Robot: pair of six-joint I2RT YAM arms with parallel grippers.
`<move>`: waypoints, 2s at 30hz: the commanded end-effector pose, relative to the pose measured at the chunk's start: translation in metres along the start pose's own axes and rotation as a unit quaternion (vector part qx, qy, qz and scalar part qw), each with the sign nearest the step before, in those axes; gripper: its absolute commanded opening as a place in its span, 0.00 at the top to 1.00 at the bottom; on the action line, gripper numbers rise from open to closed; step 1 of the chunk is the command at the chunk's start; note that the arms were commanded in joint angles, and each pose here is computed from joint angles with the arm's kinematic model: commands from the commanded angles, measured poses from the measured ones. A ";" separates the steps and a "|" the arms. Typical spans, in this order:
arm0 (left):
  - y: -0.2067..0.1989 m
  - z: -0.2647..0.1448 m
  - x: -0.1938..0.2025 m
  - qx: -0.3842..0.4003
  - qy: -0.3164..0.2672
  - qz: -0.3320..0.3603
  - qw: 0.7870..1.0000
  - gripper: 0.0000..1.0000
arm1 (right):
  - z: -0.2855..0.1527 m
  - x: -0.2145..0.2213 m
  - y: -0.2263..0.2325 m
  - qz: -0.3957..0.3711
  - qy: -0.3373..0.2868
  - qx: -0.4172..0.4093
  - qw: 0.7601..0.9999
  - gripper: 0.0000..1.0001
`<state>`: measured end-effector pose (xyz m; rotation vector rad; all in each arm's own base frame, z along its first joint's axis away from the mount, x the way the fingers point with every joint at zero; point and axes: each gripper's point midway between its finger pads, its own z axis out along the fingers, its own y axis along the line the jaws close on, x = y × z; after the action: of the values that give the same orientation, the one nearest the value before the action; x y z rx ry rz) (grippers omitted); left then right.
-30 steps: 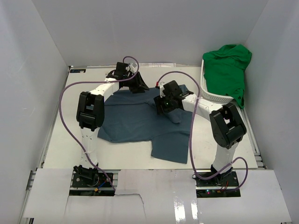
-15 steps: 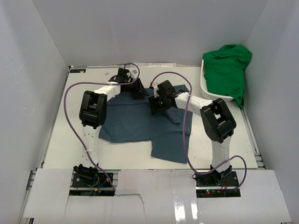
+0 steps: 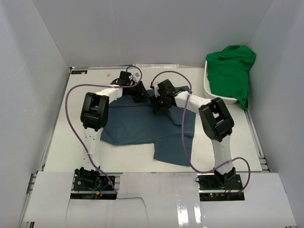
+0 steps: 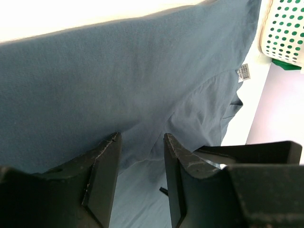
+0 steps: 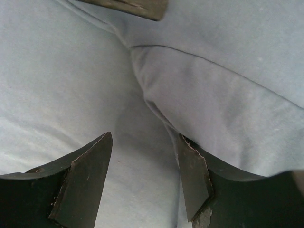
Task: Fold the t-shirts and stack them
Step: Fold the flattened tshirt in 1/3 of the way
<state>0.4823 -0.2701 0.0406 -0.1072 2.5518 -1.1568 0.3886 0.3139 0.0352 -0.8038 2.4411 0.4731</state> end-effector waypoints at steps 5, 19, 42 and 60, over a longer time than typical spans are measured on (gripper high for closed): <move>-0.008 -0.008 0.003 0.003 -0.003 0.013 1.000 0.48 | -0.008 -0.014 -0.020 -0.005 -0.012 0.024 1.000 0.37; -0.006 -0.011 0.007 0.000 -0.003 0.016 1.000 0.48 | 0.001 -0.022 -0.044 -0.008 -0.011 0.045 0.999 0.48; -0.005 -0.012 0.007 -0.003 -0.004 0.017 1.000 0.48 | -0.018 -0.045 -0.005 0.031 0.002 -0.051 0.998 0.92; -0.001 -0.011 0.007 -0.011 -0.003 0.015 1.000 0.48 | -0.030 0.006 0.077 0.146 0.144 -0.301 0.931 0.56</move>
<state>0.4804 -0.2698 0.0397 -0.0834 2.5281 -1.1643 0.3475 0.3537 0.0631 -0.7908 2.6886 1.1732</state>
